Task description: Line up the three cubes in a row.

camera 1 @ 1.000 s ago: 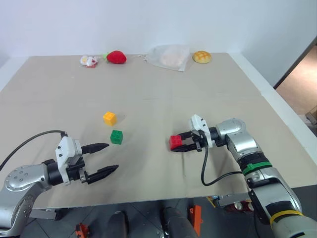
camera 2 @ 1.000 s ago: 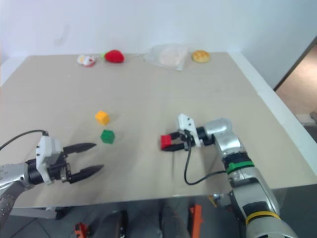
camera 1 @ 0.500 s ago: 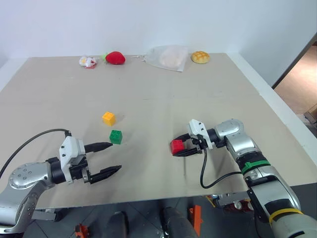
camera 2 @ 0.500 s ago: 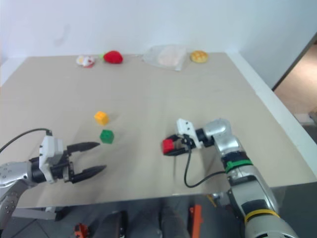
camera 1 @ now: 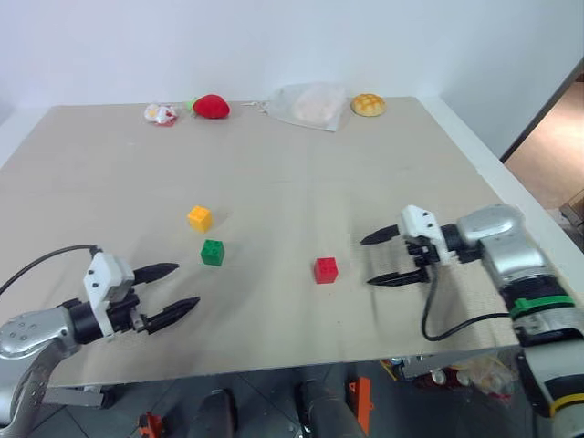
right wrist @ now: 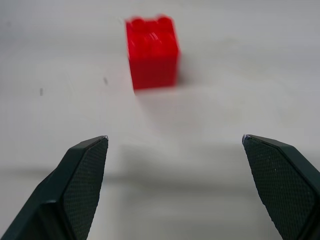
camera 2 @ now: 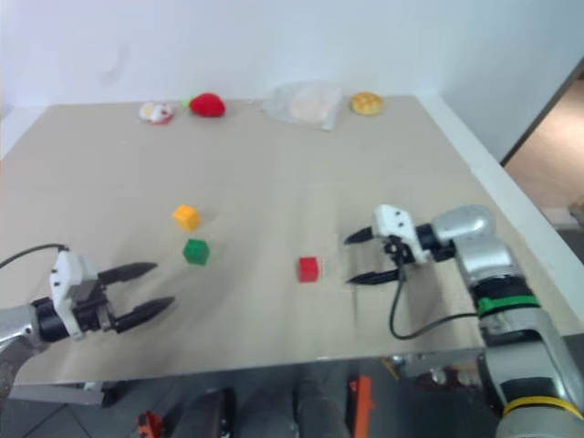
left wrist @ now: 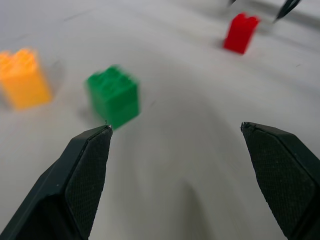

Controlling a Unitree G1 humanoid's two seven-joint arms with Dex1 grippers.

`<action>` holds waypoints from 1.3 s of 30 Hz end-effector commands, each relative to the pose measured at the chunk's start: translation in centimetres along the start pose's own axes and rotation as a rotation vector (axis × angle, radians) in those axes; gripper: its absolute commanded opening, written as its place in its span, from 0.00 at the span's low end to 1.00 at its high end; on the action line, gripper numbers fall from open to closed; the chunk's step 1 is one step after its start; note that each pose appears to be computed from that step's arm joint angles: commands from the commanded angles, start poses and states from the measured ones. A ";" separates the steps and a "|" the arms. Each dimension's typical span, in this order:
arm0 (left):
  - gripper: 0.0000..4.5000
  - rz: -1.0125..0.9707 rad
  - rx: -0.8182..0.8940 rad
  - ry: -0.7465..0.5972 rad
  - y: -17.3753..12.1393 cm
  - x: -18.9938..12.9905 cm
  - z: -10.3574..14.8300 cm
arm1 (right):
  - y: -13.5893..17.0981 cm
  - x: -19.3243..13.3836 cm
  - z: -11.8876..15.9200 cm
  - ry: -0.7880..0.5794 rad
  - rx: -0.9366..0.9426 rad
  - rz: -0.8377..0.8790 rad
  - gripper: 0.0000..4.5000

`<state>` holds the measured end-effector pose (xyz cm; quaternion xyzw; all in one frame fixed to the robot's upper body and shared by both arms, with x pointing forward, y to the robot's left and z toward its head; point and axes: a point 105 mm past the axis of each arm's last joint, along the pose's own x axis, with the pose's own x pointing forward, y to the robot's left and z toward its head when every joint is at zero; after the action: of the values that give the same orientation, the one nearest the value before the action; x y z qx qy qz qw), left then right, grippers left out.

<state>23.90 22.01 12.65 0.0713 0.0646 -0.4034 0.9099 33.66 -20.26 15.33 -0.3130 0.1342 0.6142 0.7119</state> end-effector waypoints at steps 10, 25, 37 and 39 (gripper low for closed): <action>0.95 0.083 -0.045 -0.003 1.4 2.7 -1.0 | -1.1 1.6 11.0 -0.394 -0.140 -0.102 0.99; 0.95 0.152 -0.019 0.000 1.9 7.9 -1.1 | 0.4 3.3 11.4 -0.430 -0.110 -0.090 0.99; 0.95 0.275 0.011 0.057 2.9 9.9 -1.1 | 1.0 4.5 11.9 -0.465 -0.108 -0.069 0.99; 0.95 0.298 -0.006 0.050 3.1 10.2 -0.9 | 1.0 4.6 11.9 -0.468 -0.107 -0.069 0.99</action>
<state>32.52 16.89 9.70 0.0829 0.0842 -0.2741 0.9544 31.76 -9.50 20.41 -0.1953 -0.0536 0.6510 0.7316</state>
